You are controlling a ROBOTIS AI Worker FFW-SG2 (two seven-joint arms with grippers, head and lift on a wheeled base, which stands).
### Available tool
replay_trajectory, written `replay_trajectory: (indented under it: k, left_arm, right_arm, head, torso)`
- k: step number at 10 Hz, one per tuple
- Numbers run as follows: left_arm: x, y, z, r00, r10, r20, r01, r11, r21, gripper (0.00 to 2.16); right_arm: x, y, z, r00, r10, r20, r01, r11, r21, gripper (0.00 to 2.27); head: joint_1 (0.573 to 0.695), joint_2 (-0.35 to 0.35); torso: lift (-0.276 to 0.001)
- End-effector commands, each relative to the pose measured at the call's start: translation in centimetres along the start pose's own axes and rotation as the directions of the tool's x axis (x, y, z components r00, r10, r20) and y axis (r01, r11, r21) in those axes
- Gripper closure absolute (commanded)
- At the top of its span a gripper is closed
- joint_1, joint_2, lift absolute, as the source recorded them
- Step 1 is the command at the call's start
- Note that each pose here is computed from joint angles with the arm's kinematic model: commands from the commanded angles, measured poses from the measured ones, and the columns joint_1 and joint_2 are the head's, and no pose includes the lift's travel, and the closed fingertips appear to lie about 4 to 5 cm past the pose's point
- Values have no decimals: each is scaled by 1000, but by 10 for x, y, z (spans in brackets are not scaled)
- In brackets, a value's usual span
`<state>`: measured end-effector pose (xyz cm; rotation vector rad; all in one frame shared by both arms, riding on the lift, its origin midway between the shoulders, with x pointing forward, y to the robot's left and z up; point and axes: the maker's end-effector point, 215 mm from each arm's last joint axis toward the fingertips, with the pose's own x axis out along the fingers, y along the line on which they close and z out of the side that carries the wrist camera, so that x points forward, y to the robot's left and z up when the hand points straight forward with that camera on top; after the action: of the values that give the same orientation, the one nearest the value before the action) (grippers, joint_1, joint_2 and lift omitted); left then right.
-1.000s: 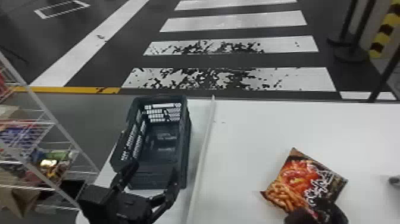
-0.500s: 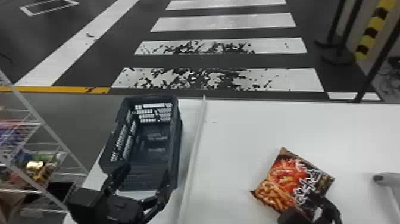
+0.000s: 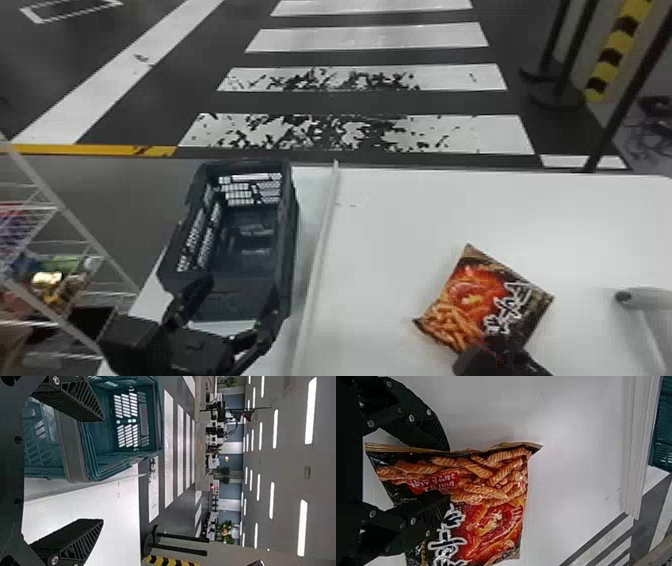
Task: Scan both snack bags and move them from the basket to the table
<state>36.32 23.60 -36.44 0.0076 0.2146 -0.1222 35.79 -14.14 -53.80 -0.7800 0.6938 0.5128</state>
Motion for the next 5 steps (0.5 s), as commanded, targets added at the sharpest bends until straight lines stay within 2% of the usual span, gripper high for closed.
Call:
replay_trajectory:
  k: [1,2,4,5]
  left_arm:
    - [1,-1,-2,1000,-7,-3,7,1000,-10,87]
    - [3,0,-4,1000,-8,-7,8,1000,-14,87]
    - [6,-1,-6,1000,-13,-17,13,1000,-16,87]
    - [8,-1,-7,1000,-14,-19,14,1000,-16,87]
  right_arm:
    - [1,-1,2,1000,3,9,-3,1000,-3,1919]
    - [-5,-1,19,997,-1,81,2,1000,-11,2253]
    - [-21,-24,32,990,-44,136,34,997,76,2253]
    - [-35,-44,43,983,-68,169,39,984,172,2253]
  head:
    - [695,150]
    - [695,150]
    - [695,164]
    - [695,162]
  torso:
    - [-98]
    - [-98]
    - [-98]
    - [-98]
